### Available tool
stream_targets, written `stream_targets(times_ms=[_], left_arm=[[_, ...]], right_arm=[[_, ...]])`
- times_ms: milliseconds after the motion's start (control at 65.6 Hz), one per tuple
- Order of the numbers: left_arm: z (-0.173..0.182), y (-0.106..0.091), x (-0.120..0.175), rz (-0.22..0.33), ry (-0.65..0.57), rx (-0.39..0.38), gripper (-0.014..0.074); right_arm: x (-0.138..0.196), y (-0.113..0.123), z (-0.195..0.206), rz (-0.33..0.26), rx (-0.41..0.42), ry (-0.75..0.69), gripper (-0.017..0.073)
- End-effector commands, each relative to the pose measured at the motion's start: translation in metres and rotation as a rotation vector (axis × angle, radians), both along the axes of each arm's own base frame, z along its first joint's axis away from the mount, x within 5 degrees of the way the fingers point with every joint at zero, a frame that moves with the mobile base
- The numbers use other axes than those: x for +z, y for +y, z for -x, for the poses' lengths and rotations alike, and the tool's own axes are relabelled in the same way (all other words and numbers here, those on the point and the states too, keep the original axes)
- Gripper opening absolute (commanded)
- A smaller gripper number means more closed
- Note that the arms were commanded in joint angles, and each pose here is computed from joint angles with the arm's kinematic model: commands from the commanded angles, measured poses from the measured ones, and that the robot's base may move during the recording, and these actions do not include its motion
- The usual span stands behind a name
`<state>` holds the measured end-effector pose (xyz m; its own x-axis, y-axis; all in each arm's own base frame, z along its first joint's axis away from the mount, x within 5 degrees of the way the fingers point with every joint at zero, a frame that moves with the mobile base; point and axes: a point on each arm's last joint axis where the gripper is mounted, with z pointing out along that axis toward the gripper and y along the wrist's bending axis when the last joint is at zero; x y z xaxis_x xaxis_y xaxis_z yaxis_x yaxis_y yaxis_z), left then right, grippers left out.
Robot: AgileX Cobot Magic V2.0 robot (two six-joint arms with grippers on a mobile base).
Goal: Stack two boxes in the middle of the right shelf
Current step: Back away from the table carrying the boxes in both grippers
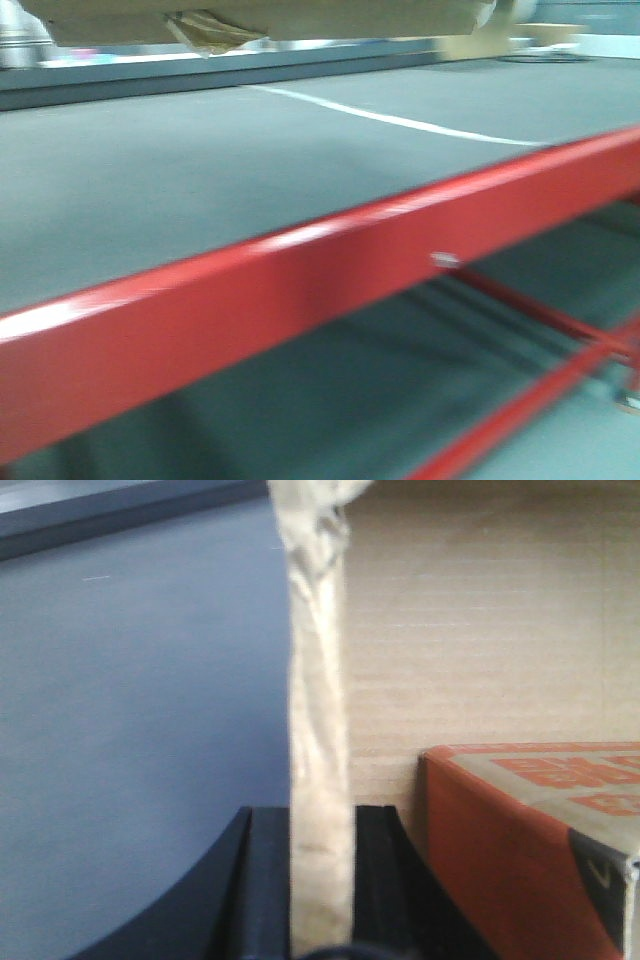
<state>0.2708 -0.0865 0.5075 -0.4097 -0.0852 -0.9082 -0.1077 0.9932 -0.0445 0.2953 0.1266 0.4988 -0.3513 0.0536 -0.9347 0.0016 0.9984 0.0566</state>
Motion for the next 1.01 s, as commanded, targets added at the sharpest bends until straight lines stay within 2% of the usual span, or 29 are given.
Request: stream_targets(times_ms=[0, 991], left_arm=[[0.0014, 0.0006, 0.0080, 0.010, -0.052, -0.004, -0.0111], [0.0012, 0.0021, 0.0089, -0.008, -0.061, 0.006, -0.0111]], right_arm=[[0.0145, -0.0053, 0.0048, 0.010, 0.004, -0.088, -0.0153], [0.0145, -0.0053, 0.0048, 0.010, 0.004, -0.088, -0.0153]])
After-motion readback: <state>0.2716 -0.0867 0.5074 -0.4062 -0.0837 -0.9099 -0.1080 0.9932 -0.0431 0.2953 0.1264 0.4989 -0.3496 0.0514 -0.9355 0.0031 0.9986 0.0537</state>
